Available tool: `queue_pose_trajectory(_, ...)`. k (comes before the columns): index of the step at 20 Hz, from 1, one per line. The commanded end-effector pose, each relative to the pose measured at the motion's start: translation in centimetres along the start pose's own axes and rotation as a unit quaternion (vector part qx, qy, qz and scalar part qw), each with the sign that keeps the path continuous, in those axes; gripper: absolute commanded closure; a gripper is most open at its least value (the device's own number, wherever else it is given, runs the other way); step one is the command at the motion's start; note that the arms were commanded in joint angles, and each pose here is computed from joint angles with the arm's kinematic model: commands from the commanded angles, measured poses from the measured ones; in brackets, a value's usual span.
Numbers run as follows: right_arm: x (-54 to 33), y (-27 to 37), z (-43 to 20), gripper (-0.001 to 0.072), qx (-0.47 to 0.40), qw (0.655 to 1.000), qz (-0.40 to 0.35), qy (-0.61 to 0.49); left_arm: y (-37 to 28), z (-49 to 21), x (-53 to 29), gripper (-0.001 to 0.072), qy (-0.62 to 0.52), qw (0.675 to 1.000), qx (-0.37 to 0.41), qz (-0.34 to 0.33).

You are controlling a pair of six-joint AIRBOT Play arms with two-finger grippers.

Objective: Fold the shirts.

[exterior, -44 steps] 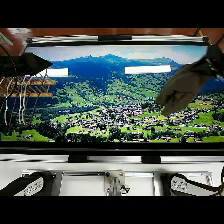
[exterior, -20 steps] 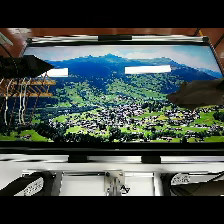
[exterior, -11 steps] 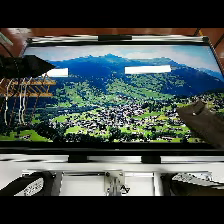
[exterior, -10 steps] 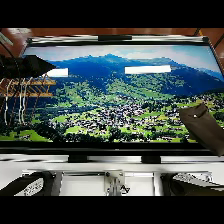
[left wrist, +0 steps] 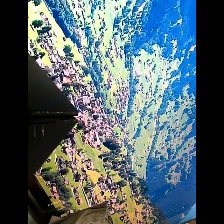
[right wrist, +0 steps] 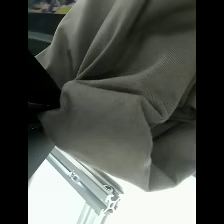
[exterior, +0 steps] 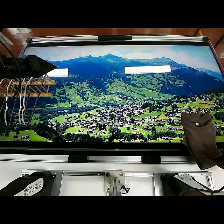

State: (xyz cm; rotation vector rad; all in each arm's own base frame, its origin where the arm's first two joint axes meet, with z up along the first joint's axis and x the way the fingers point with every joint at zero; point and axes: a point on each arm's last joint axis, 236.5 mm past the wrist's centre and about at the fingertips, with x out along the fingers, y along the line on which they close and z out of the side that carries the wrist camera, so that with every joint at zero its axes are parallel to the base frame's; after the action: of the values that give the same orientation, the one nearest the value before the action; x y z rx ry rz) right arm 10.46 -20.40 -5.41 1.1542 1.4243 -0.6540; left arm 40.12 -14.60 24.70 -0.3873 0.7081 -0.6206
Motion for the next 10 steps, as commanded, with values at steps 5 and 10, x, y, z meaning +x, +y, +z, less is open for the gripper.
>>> queue_pose_trajectory(5, 0.1, -0.2, -0.1, 0.009, 0.008, 1.0, 0.001, -0.008, 0.0, 0.0, 0.0, 0.0674, 0.0, 1.0, 0.0, 0.0)
queue_pose_trajectory(10, -6.5, -3.1, 1.5, 0.009, 0.021, 0.991, -0.09, -0.093, 0.0, 0.0, 0.0, 0.0673, 0.0, 1.0, 0.001, 0.0)
